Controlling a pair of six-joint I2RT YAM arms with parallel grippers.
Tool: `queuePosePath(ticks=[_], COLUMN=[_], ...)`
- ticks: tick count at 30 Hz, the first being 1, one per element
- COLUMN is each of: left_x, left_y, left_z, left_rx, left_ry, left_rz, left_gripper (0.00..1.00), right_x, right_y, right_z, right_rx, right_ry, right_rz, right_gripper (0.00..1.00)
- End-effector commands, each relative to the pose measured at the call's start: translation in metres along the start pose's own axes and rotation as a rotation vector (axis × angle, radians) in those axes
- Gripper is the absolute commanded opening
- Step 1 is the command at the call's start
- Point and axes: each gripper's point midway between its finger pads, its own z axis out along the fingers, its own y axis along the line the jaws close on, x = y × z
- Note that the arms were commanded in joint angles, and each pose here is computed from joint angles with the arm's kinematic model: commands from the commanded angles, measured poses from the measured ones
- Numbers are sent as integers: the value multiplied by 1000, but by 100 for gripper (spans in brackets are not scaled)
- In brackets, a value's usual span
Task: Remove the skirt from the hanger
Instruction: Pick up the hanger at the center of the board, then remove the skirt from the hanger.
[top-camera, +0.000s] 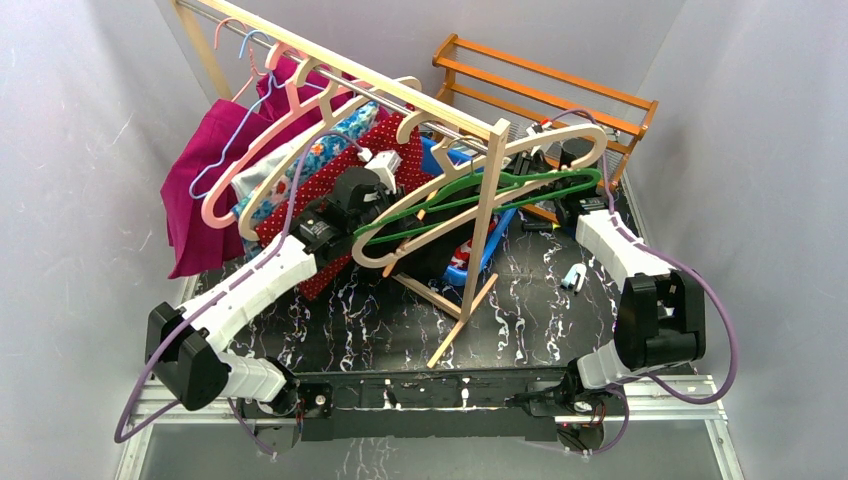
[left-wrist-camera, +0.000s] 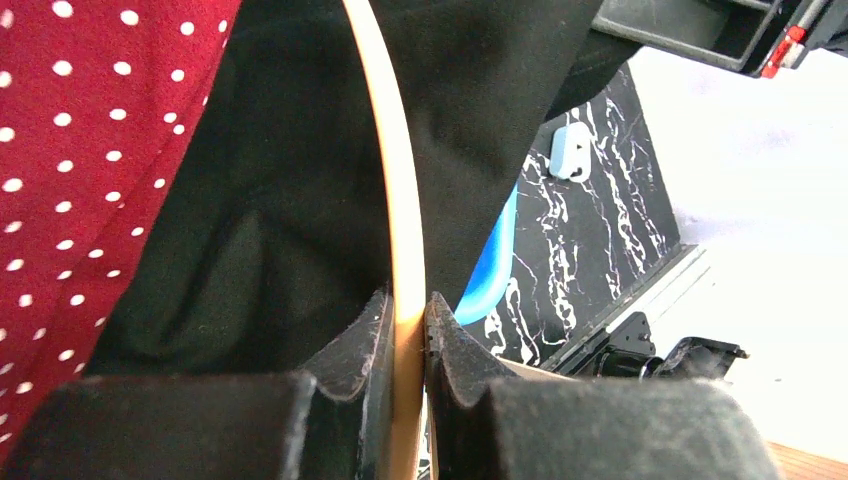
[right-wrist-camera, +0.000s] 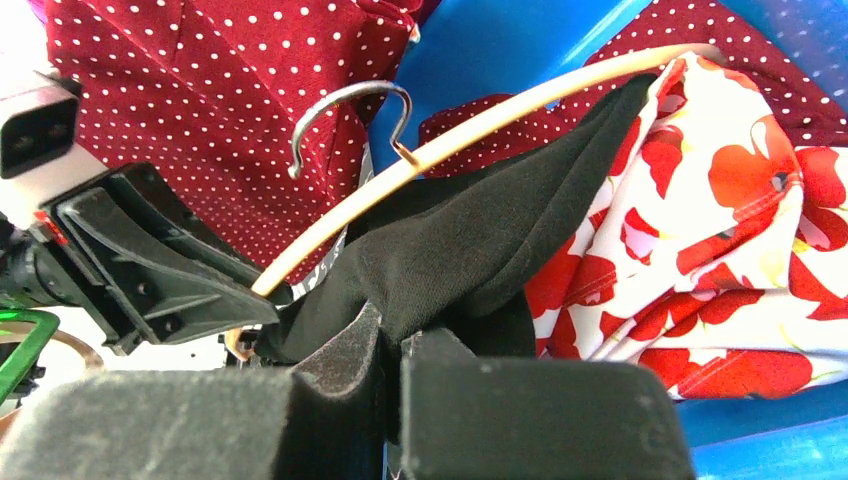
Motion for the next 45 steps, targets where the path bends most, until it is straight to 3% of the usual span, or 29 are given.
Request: queuePosePath(ticks=[1, 16, 25, 33, 45], left_x=[-38, -96, -112, -108, -100], left_y=[1, -25, -29, -16, -5], left_z=[-36, -132, -162, -163, -171], left_rx=[-83, -9, -24, -84, -122], left_ry=[-99, -455, -519, -514, -520], left_rz=[22, 6, 20, 2, -31], left_gripper=[0, 0, 0, 0, 0], right_x=[-26, -66, -105, -133, -160], right_y=[26, -29, -43, -53, -7], right_z=[-12, -55, -72, -107, -108], right_rx=[-12, 217, 275, 387, 298], right_ry=[-62, -215, -275, -375, -476], right_rz=[-126, -53, -75, -148, -212], right_gripper=[2, 0, 0, 0, 0])
